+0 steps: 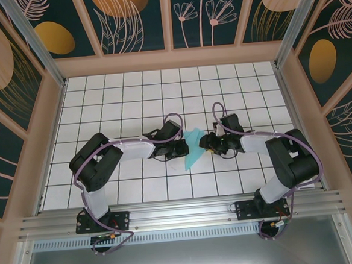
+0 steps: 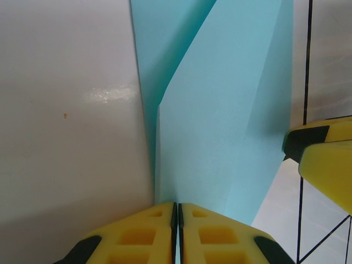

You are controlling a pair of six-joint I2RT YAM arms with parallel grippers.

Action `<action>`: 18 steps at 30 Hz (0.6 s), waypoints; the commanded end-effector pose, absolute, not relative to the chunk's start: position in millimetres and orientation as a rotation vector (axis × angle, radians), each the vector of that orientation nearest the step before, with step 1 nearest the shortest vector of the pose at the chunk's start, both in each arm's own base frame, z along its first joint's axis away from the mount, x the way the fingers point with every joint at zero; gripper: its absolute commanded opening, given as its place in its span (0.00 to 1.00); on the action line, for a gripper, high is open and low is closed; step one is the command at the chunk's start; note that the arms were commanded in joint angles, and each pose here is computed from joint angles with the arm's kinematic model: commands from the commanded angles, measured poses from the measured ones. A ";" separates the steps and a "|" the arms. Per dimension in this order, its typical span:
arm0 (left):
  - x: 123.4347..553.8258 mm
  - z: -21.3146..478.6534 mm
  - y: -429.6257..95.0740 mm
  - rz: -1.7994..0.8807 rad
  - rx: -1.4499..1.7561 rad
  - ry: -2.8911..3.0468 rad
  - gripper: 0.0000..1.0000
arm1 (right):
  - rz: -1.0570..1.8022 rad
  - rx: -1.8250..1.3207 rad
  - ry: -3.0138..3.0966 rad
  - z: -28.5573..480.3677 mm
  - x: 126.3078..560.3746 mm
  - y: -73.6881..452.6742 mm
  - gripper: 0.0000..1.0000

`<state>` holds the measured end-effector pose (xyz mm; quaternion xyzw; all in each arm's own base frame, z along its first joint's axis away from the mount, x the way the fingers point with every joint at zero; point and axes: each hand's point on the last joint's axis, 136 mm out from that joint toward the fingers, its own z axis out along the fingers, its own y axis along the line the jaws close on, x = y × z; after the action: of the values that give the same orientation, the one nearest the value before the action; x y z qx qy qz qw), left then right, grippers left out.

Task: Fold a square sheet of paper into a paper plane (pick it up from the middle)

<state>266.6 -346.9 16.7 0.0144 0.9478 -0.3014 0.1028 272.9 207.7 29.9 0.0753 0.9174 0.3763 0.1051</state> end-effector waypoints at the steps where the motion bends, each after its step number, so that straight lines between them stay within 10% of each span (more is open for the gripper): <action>1: 262.0 10.3 -346.3 -0.884 0.066 2.833 0.14 | 1.137 0.191 2.692 33.1 271.0 211.1 0.42; 18: 257.8 7.5 -342.2 -0.871 0.063 2.847 0.14 | 0.991 0.238 2.719 18.7 276.5 192.9 0.42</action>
<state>266.1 -347.1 16.8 0.0148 0.9477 -0.3022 0.1015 276.3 198.8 26.0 0.0782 0.9245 0.3558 0.1122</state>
